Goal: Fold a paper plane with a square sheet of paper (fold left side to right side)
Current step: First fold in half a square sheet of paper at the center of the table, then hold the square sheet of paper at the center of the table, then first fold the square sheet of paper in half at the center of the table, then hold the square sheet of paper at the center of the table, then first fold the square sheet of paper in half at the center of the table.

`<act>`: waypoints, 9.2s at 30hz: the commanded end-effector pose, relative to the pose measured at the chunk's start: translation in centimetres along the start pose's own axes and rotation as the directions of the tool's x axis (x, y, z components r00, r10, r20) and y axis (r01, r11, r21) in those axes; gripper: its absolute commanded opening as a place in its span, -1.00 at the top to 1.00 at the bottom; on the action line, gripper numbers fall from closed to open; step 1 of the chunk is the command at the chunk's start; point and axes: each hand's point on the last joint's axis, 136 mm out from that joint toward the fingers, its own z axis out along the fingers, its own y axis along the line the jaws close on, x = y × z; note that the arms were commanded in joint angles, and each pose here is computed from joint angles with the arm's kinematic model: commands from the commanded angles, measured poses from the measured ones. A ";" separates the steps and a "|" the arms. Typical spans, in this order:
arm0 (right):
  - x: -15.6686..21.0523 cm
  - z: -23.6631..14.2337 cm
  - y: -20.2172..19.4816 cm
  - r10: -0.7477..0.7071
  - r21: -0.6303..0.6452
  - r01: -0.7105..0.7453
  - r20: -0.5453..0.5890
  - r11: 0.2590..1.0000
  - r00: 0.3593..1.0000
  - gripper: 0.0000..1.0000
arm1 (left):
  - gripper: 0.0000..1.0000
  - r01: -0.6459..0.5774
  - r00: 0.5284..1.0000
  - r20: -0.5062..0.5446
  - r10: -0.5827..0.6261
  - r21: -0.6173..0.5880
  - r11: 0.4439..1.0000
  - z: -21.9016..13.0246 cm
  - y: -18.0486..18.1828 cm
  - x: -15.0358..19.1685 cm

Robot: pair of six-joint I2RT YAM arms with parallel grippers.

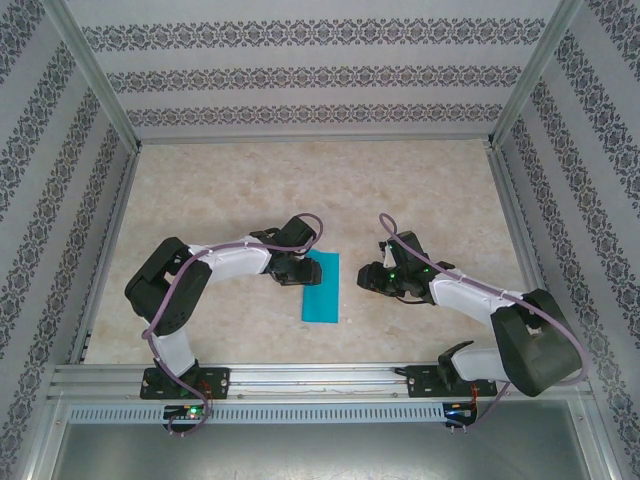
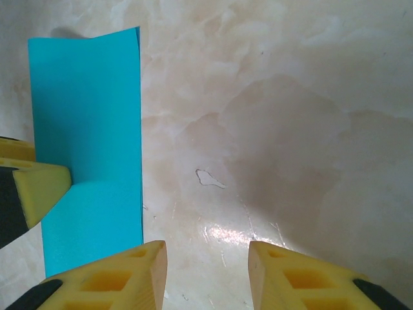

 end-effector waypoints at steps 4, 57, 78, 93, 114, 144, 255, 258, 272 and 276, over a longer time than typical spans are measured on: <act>0.2 0.3 1.0 -0.026 -0.025 0.026 -0.022 0.999 0.999 0.24 | 0.00 -0.054 0.993 -0.104 0.050 -0.031 0.998 5.3 1.1 3.5; 0.7 1.8 3.6 -0.053 -0.092 0.047 -0.064 0.995 0.997 0.24 | 0.02 0.014 0.995 -0.099 -0.022 -0.078 0.997 5.6 3.3 3.8; 1.1 4.7 7.4 -0.071 -0.193 0.048 -0.114 0.980 0.991 0.58 | 0.03 0.003 0.993 -0.114 -0.011 -0.073 0.997 5.7 3.2 3.9; 1.6 5.3 7.2 -0.069 -0.181 0.044 -0.134 0.982 0.989 0.61 | 0.03 -0.012 0.991 -0.137 0.003 -0.067 0.998 6.0 3.1 4.1; 3.9 6.8 2.8 -0.014 -0.018 0.010 -0.219 1.000 0.976 1.00 | -0.01 -0.025 0.997 -0.077 0.021 -0.044 0.999 3.7 2.0 2.8; 5.1 6.9 -0.4 -0.012 0.131 0.048 -0.261 0.990 0.965 1.00 | 0.59 -0.197 0.979 0.124 0.162 0.367 0.909 -4.0 -4.3 0.5; 2.0 9.9 3.7 -0.077 0.008 0.081 -0.241 0.997 0.968 1.00 | 0.89 -0.036 0.997 -0.043 0.057 0.379 0.925 -1.5 1.8 9.5; 2.1 9.9 4.0 -0.089 -0.001 0.091 -0.245 0.996 0.965 1.00 | 0.88 -0.051 0.999 0.011 0.051 0.386 0.921 -3.0 0.9 8.0; 2.3 9.9 4.3 -0.108 -0.007 0.110 -0.252 0.994 0.962 1.00 | 0.87 -0.119 0.992 0.087 0.088 0.470 0.875 -4.4 -3.0 3.8; 2.4 10.1 4.2 -0.111 -0.005 0.113 -0.259 0.994 0.959 1.00 | 0.87 -0.113 0.994 0.064 0.094 0.499 0.859 -3.0 -3.6 4.3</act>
